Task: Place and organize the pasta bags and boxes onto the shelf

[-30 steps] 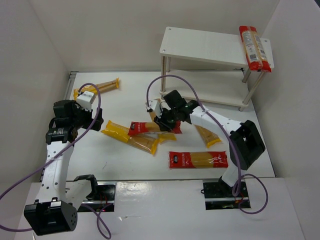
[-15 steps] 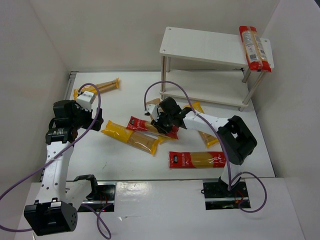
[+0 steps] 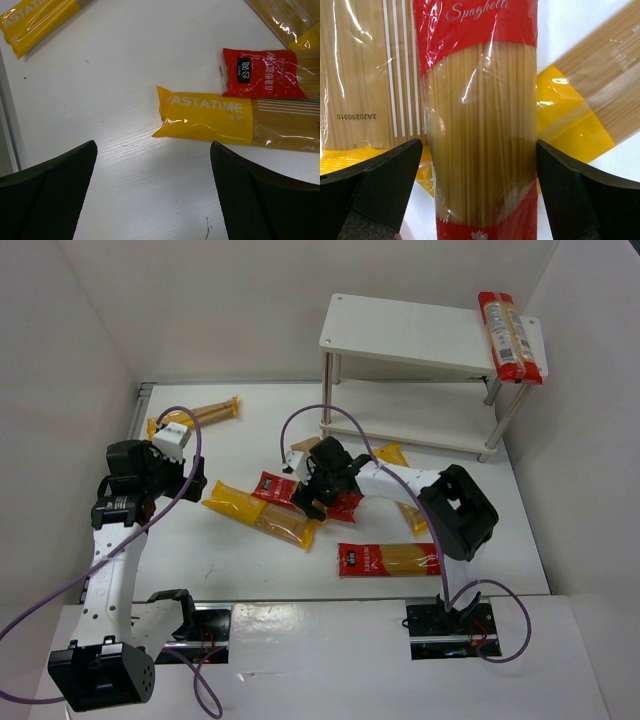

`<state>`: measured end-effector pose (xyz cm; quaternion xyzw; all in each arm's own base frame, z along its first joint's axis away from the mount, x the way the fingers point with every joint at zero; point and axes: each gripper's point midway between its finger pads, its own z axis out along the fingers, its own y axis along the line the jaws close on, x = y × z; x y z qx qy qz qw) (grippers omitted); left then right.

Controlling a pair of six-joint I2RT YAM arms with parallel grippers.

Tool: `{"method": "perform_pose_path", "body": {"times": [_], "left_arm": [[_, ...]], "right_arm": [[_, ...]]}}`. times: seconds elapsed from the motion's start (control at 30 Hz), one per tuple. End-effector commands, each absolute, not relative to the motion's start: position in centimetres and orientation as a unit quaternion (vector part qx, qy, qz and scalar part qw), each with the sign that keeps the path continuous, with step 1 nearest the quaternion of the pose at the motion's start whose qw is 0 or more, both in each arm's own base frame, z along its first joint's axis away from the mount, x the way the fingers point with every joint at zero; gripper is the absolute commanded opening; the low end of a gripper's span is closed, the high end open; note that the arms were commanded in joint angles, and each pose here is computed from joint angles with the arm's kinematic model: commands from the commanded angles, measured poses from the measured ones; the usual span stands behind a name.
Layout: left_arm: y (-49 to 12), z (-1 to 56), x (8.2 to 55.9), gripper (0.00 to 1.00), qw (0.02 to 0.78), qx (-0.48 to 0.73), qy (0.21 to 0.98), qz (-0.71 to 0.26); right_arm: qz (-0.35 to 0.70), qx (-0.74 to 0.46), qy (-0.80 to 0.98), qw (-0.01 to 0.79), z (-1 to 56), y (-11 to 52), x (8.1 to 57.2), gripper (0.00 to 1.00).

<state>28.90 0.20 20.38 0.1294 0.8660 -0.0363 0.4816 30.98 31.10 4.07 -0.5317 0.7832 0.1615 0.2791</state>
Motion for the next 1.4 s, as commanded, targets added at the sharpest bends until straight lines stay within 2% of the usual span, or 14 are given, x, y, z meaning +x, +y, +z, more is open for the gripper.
{"method": "perform_pose_path", "body": {"times": [0.0, 0.3, 0.37, 0.4, 0.43, 0.47, 0.5, 0.53, 0.73, 0.87, 1.07, 1.37], "left_arm": [[0.1, 20.9, 29.1, 0.99, 0.493, 0.141, 0.858, -0.035], [0.1, 20.9, 29.1, 0.99, 0.493, 0.141, 0.858, -0.035], [0.1, 20.9, 29.1, 0.99, 0.493, 0.141, 0.858, -0.035], [0.1, 20.9, 29.1, 0.99, 0.493, 0.141, 0.858, -0.035], [0.1, 20.9, 29.1, 0.99, 0.493, 0.141, 0.858, -0.035], [0.0, 20.9, 29.0, 0.99, 0.494, 0.143, 0.857, -0.039], [0.0, 20.9, 29.0, 0.99, 0.494, 0.143, 0.857, -0.039], [0.0, 20.9, 29.0, 0.99, 0.494, 0.143, 0.857, -0.039], [-0.2, 21.0, 29.0, 0.99, 0.494, 0.146, 0.856, -0.043], [-0.2, 21.2, 28.9, 0.99, 0.498, 0.146, 0.854, -0.042], [-0.4, 21.5, 28.6, 0.99, 0.502, 0.149, 0.851, -0.045], [-0.4, 21.4, 28.5, 0.99, 0.499, 0.148, 0.853, -0.046]], "right_arm": [[0.177, -0.539, 0.769, 0.296, 4.7, 33.3, 31.6, 1.0], [0.155, -0.551, 0.769, 0.284, 2.7, 34.7, 31.1, 1.0], [0.151, -0.549, 0.773, 0.28, 2.5, 35.0, 31.0, 0.98], [0.144, -0.549, 0.776, 0.276, 2.6, 34.7, 31.0, 0.95], [0.142, -0.55, 0.78, 0.263, 1.8, 34.4, 30.8, 0.82], [0.14, -0.554, 0.779, 0.259, 1.6, 34.6, 30.9, 0.65], [0.131, -0.554, 0.784, 0.248, 1.3, 34.0, 30.7, 0.39], [0.13, -0.554, 0.786, 0.242, 0.8, 33.9, 30.6, 0.0], [0.132, -0.546, 0.783, 0.268, 4.9, 33.3, 30.2, 0.0], [0.153, -0.499, 0.786, 0.331, 12.7, 33.1, 31.8, 0.0], [0.127, -0.435, 0.776, 0.439, 23.1, 31.3, 34.3, 0.0], [0.118, -0.376, 0.757, 0.52, 34.5, 28.7, 36.3, 0.0]]}}
